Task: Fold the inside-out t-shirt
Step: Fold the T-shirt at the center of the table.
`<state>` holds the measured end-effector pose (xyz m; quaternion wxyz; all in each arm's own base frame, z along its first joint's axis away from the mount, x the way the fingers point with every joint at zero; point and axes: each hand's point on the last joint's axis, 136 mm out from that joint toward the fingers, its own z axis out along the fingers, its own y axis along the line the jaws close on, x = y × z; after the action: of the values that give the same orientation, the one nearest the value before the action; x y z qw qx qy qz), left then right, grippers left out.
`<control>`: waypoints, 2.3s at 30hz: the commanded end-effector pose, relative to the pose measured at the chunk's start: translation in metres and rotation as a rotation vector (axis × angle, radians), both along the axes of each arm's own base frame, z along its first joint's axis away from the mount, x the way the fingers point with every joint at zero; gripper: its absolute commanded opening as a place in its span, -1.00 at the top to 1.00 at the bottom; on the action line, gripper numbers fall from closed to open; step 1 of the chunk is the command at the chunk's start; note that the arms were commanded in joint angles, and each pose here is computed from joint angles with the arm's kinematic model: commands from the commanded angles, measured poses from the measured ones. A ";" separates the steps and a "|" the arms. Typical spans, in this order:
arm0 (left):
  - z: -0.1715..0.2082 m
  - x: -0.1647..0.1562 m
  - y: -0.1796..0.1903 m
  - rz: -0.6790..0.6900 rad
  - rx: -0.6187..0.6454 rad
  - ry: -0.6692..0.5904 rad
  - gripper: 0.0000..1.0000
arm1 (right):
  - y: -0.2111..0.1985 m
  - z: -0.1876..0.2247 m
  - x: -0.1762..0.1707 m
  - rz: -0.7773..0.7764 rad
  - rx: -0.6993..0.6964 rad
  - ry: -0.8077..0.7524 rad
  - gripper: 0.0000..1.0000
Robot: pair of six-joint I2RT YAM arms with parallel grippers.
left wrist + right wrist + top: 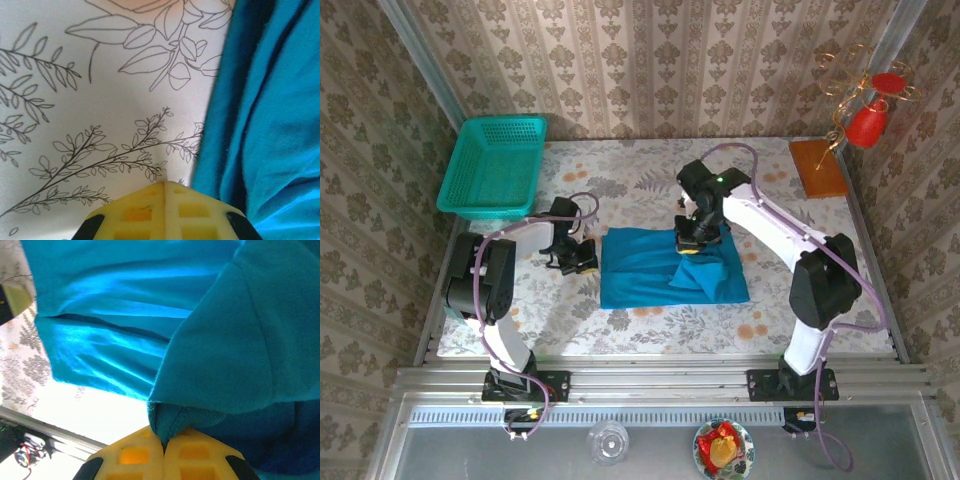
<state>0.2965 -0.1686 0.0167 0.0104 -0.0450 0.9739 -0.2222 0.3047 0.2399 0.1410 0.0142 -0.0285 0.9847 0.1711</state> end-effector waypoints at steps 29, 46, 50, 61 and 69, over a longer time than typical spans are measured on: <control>-0.025 -0.018 -0.047 -0.094 -0.093 0.051 1.00 | 0.121 -0.012 0.015 0.100 0.285 0.076 1.00; -0.019 -0.017 -0.047 -0.100 -0.085 0.039 1.00 | 0.139 -0.021 0.021 0.105 0.324 0.076 1.00; -0.005 -0.015 -0.040 -0.093 -0.061 0.002 1.00 | 0.149 -0.022 0.030 0.103 0.357 0.060 0.89; 0.083 0.004 -0.071 -0.130 -0.369 -0.298 0.23 | 0.147 -0.016 0.032 0.119 0.358 0.040 1.00; 0.069 -0.006 -0.090 -0.120 -0.589 -0.239 0.32 | 0.142 -0.012 0.035 0.102 0.350 0.021 1.00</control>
<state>0.2951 -0.2322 0.0622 0.0997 0.0068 0.9088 -0.4050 0.3413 0.3713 0.1140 -0.0149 -0.0583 0.9456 0.3197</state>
